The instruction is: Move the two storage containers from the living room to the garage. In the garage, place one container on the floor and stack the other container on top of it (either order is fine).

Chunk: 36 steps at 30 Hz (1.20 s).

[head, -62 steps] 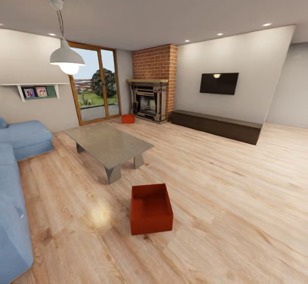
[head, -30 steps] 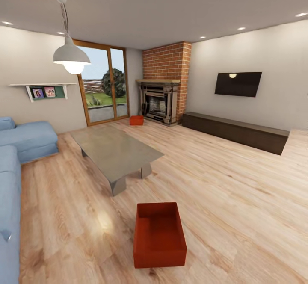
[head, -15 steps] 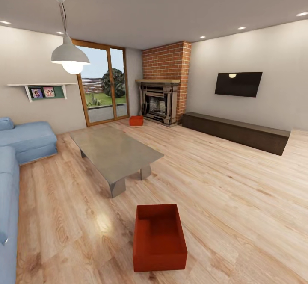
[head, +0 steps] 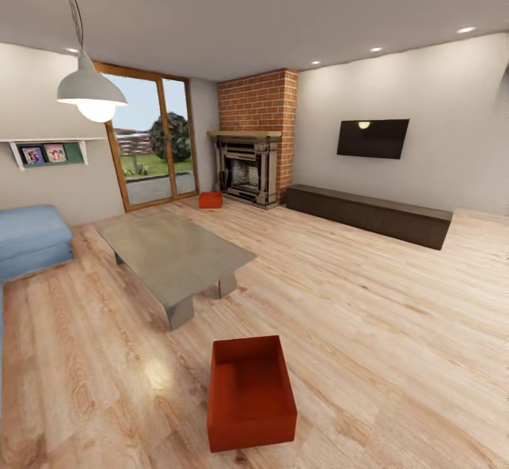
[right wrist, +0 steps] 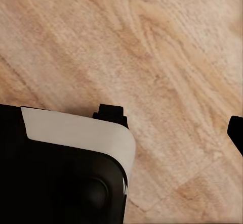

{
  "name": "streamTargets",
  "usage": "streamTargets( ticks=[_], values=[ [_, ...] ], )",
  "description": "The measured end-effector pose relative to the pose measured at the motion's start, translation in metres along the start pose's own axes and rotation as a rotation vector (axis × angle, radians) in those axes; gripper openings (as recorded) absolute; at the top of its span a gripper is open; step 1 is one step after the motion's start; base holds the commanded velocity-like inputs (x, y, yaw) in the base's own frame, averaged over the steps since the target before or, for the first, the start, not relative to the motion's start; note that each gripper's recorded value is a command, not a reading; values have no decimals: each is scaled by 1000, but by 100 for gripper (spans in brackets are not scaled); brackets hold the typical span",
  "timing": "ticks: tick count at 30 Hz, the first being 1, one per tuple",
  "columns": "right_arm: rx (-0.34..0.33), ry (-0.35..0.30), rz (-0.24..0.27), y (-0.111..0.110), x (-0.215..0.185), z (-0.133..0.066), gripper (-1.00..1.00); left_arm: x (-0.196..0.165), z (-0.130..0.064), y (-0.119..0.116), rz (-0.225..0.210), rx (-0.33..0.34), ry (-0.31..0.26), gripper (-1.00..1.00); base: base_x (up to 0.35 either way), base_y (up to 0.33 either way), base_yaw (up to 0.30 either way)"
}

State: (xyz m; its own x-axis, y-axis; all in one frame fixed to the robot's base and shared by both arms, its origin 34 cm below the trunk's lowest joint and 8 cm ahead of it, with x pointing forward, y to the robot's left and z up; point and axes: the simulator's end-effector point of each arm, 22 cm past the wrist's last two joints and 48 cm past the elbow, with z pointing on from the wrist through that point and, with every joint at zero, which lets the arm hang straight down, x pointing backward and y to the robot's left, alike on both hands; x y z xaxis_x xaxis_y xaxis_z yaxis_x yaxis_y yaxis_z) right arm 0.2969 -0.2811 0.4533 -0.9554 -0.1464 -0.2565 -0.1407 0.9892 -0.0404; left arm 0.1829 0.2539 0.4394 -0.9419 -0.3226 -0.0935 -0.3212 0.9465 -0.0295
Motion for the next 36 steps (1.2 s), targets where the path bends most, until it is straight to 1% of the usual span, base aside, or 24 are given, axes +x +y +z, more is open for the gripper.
streamTargets(
  ticks=[6, 21, 31, 36],
  values=[
    [0, 0, 0, 0, 0, 0, 100, 1, 0, 0, 1, 0, 2, 100, 148, 0, -23],
    [1, 2, 0, 0, 0, 0, 100, 1, 0, 0, 1, 0, 2, 100, 316, 0, 0],
    [1, 2, 0, 0, 0, 0, 100, 1, 0, 1, 2, -1, 3, 100, 55, 0, 0],
    [1, 1, 0, 0, 0, 0, 100, 1, 0, 0, 1, 0, 1, 100, 232, 0, 0]
  ],
)
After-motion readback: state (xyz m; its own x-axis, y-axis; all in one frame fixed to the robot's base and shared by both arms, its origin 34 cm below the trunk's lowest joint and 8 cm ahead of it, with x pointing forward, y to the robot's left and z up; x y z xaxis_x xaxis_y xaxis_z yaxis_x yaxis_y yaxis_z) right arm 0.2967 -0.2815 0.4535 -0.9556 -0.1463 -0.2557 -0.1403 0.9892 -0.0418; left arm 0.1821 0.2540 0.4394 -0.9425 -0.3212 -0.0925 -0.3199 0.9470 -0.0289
